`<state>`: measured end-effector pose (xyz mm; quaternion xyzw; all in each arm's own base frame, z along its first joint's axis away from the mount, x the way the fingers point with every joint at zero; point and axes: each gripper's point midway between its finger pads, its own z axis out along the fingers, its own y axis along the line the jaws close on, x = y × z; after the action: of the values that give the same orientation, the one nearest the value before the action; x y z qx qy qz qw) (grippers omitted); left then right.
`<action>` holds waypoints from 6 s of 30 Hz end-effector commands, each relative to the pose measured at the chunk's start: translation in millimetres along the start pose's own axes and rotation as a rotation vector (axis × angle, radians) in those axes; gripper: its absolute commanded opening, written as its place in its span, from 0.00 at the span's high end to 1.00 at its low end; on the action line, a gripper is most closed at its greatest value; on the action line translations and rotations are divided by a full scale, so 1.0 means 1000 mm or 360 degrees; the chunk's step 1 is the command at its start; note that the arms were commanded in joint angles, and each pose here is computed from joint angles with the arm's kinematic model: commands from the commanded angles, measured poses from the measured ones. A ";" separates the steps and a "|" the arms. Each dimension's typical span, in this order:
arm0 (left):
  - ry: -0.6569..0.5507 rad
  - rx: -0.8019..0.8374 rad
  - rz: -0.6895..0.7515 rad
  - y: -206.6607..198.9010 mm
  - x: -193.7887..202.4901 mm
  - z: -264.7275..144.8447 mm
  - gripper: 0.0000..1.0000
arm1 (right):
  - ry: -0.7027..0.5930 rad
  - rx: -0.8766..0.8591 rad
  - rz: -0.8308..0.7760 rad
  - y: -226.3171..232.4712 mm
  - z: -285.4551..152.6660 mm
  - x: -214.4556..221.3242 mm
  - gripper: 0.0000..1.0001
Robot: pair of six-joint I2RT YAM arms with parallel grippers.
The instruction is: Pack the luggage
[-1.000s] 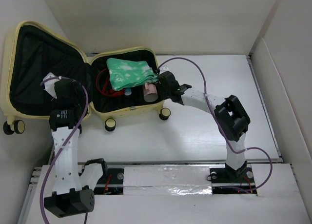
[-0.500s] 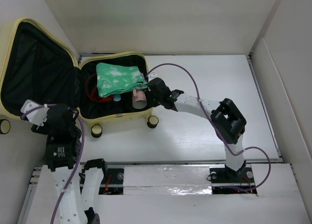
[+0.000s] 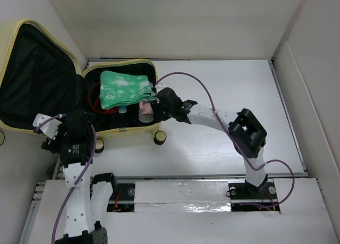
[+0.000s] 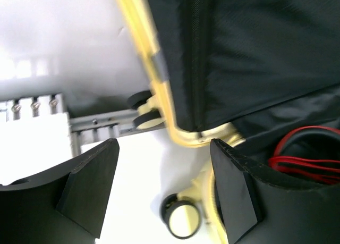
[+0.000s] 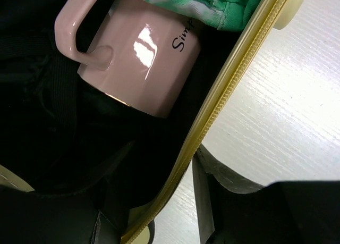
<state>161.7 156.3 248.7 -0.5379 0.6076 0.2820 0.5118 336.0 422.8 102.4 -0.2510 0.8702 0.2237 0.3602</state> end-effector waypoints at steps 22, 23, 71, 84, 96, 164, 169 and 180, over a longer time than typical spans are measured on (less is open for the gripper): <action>0.0992 0.0313 0.0028 -0.085 0.203 0.034 0.40 | -0.0041 -0.0873 -0.0057 0.111 -0.028 0.010 1.00; 0.0990 0.0319 0.0000 -0.087 0.205 0.035 0.41 | -0.0042 -0.0865 -0.0038 0.107 -0.025 0.009 1.00; 0.0301 -0.0038 -0.0075 -0.059 0.000 0.089 0.24 | -0.0193 -0.0828 0.0212 0.040 0.007 -0.044 1.00; 0.0075 -0.0035 -0.0021 -0.092 -0.058 0.093 0.30 | -0.0141 -0.0838 0.0196 0.047 0.018 -0.033 1.00; 0.0022 -0.0113 0.0019 -0.089 -0.067 0.099 0.67 | -0.0141 -0.0812 0.0219 0.036 0.017 -0.031 1.00; 0.0197 0.1532 -0.0195 -0.246 -0.057 -0.131 0.21 | -0.0445 -0.0373 0.0403 -0.027 -0.082 -0.008 0.60; 0.0292 0.1390 -0.0155 -0.267 -0.058 -0.079 0.21 | -0.0468 -0.0407 0.0294 0.012 -0.085 -0.006 0.28; 0.0114 0.1518 -0.0479 -0.222 -0.071 -0.092 0.25 | -0.0498 -0.0558 0.0225 0.089 -0.026 0.016 0.00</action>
<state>345.7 36.1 336.2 -0.3393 0.6754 -0.1035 0.6465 244.0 448.0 87.2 -0.2333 0.8116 0.3964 0.3601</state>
